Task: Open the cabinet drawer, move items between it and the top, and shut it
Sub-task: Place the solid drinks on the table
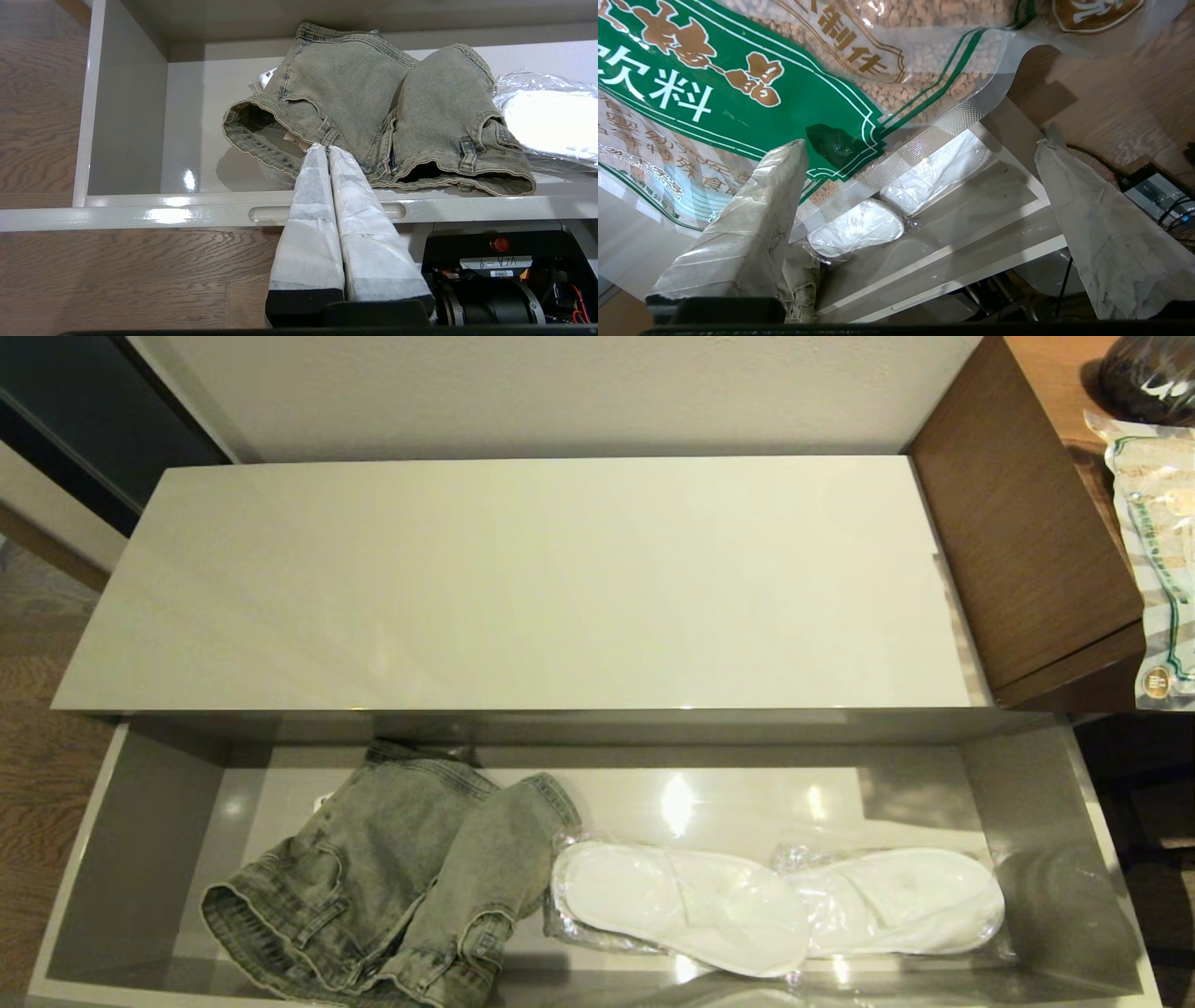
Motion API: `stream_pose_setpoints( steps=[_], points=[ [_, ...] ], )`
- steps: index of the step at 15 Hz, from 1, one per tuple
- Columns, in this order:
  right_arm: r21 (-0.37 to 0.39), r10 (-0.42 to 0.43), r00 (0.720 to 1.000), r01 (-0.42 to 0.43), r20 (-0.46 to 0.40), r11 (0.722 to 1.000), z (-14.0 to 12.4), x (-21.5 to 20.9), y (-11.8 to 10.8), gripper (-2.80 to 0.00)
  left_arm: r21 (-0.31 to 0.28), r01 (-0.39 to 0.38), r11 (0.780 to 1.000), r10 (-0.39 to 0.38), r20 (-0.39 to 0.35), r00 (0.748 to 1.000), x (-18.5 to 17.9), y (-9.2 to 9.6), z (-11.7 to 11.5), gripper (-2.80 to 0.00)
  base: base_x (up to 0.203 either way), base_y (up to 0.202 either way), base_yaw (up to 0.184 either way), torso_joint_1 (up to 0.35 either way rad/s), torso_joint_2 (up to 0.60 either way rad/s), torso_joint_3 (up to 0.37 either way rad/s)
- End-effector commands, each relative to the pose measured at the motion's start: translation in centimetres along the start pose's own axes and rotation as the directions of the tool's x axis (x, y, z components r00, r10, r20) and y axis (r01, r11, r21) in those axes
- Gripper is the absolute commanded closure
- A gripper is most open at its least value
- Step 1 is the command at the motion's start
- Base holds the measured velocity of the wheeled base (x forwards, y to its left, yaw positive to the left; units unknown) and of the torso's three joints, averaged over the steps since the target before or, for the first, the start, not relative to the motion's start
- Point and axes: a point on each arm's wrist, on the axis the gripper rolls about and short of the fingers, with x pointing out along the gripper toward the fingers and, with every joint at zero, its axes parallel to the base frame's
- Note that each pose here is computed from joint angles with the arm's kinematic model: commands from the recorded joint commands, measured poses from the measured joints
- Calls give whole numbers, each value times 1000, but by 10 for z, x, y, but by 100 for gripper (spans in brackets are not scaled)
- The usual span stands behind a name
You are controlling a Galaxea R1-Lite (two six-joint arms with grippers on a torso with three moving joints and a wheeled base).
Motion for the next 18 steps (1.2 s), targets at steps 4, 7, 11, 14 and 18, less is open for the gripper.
stream_pose_setpoints(
  steps=[4,7,11,14,18],
  points=[
    [-36,94,996,-94,-8,995,2,4,-3,-280,0,0,1000,0,-2,1000,0,0,0,0,0,0,0,0,0,0],
    [-91,170,985,-171,-14,981,5,9,-8,-280,0,0,1000,0,0,1000,0,0,0,0,0,0,0,0,0,0],
    [-129,163,987,-160,10,979,18,19,-20,-280,0,0,1000,0,0,1000,0,0,0,0,0,0,0,0,0,0],
    [-132,159,987,-156,14,979,17,17,-18,-280,0,0,1000,0,0,1000,0,0,0,0,0,0,0,0,0,0],
    [-139,157,987,-153,18,978,14,13,-13,0,0,0,1000,0,0,1000,0,0,0,0,0,0,0,0,0,0]
  ],
)
